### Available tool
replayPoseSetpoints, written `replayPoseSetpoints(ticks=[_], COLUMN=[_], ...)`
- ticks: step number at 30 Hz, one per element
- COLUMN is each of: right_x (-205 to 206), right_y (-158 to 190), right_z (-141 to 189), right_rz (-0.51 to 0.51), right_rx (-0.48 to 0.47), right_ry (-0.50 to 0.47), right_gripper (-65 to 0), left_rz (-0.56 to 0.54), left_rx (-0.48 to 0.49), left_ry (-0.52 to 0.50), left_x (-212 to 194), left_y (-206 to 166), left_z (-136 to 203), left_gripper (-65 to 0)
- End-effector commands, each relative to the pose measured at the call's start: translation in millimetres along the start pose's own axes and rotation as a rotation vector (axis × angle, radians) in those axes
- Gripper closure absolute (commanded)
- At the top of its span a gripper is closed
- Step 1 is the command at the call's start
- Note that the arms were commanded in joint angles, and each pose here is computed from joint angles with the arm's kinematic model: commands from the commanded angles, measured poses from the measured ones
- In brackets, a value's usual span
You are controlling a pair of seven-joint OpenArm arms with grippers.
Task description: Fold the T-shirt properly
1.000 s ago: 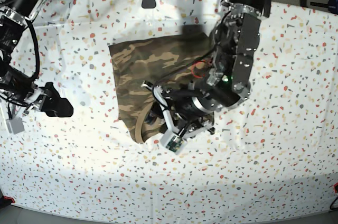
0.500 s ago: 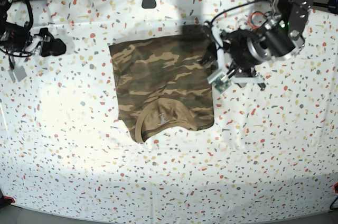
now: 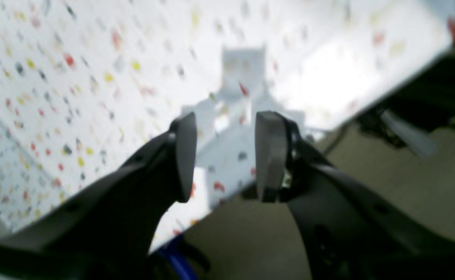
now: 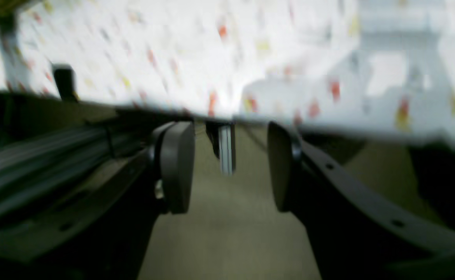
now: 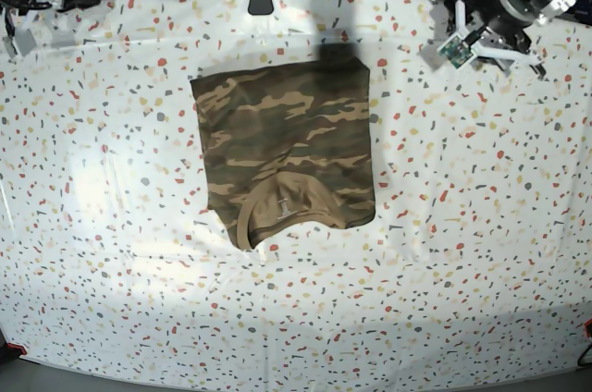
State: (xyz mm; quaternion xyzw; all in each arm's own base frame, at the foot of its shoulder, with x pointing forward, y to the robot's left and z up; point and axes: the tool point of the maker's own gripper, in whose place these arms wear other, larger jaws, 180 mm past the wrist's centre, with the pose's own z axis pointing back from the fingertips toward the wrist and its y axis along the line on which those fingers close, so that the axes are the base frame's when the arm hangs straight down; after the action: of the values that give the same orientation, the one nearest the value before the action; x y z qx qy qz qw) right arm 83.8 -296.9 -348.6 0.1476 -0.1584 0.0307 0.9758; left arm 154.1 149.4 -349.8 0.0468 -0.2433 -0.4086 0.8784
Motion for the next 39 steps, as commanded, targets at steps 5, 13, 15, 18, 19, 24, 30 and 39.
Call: replayPoseSetpoints(ticks=[5,13,15,18,19,24,30,39], right_x=[-21.6,-35.7,-35.9,-36.5,-37.0,-55.6,-111.0,-153.9], right_y=[6.5,14.8,14.8,14.9,15.2,20.0,17.6,32.6], right_z=[3.6,-0.9,-0.8,-1.0,-1.5,-13.3,-53.2,-167.9], right_rz=[-0.023,-0.068,-0.068,-0.069,-0.073,-0.142,-0.268,-0.369], right_rx=[0.014,0.034,0.034,0.034,0.035,0.057,0.096,0.139], right_ry=[0.038,0.046,0.047,0.047,0.046,0.071,0.196,0.238], right_gripper=[-30.5,-30.5,-30.5,-30.5,-30.6,-30.5,-30.5,-30.5], left_rz=[0.003,0.009,0.049,0.111,0.139,0.189,0.292,0.532], left_rx=[0.059,0.019,0.039,0.022,0.004,-0.027,-0.089,-0.315], left_ry=[0.055,0.146,0.195,0.304,0.343,0.487,0.605,0.627], left_x=[-21.9,-59.7,-77.2,-117.4,-132.6,-199.9,-254.9,-247.3], left_y=[-1.3,-26.8,-24.5,-37.6,-47.1,-96.6,-154.3,-214.7], left_z=[8.3,7.5,-2.7,-22.6,-29.4,-57.4,-90.8,-146.6], left_gripper=[-23.9,-23.9,-23.9,-23.9,-23.9,-23.9,-23.8,-23.8])
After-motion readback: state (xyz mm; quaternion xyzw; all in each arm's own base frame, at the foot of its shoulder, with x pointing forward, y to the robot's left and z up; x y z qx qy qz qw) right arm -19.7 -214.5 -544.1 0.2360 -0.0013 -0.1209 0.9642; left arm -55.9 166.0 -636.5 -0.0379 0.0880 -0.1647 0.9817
